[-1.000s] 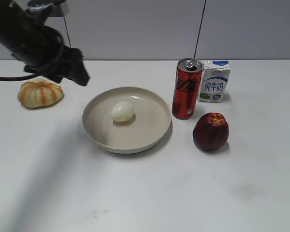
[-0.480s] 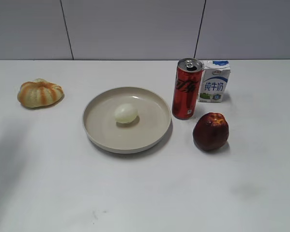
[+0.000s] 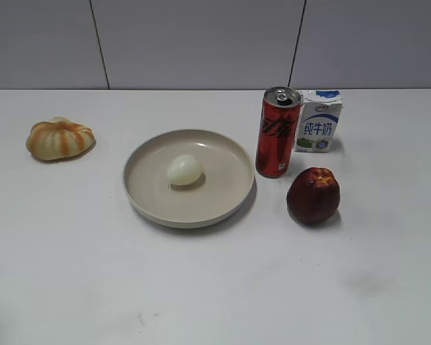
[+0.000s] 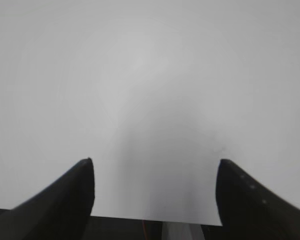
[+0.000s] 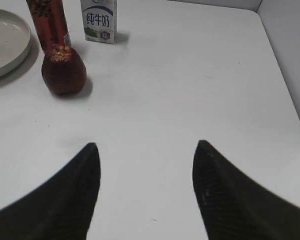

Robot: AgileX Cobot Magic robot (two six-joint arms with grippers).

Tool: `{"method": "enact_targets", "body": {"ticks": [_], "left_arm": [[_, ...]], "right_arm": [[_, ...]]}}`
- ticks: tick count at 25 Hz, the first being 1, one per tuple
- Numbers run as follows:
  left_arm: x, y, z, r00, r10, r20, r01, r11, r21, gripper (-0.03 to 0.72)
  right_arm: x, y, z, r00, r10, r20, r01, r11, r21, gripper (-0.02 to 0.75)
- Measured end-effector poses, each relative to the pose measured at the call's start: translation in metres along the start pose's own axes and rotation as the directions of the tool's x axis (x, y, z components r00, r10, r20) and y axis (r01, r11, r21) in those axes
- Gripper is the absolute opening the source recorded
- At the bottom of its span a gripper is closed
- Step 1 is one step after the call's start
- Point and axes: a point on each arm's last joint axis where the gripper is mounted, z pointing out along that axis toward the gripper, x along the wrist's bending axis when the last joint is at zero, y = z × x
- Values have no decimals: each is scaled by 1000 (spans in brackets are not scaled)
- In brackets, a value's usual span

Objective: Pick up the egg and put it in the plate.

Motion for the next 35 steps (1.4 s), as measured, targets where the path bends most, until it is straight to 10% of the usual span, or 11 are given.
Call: {"method": "enact_targets", "body": {"ticks": [7, 18, 35], "left_arm": [[-12, -63, -29, 999, 28, -44, -40, 956, -289, 557], [-25, -127, -67, 991, 47, -123, -118, 727, -677, 556], [-26, -130, -68, 991, 75, -111, -131, 715, -687, 557]], "right_arm": [[0, 0, 0, 1000, 0, 0, 0, 1000, 0, 447], [0, 0, 0, 1000, 0, -1, 0, 1000, 0, 447], [0, 0, 0, 1000, 0, -1, 0, 1000, 0, 447]]}}
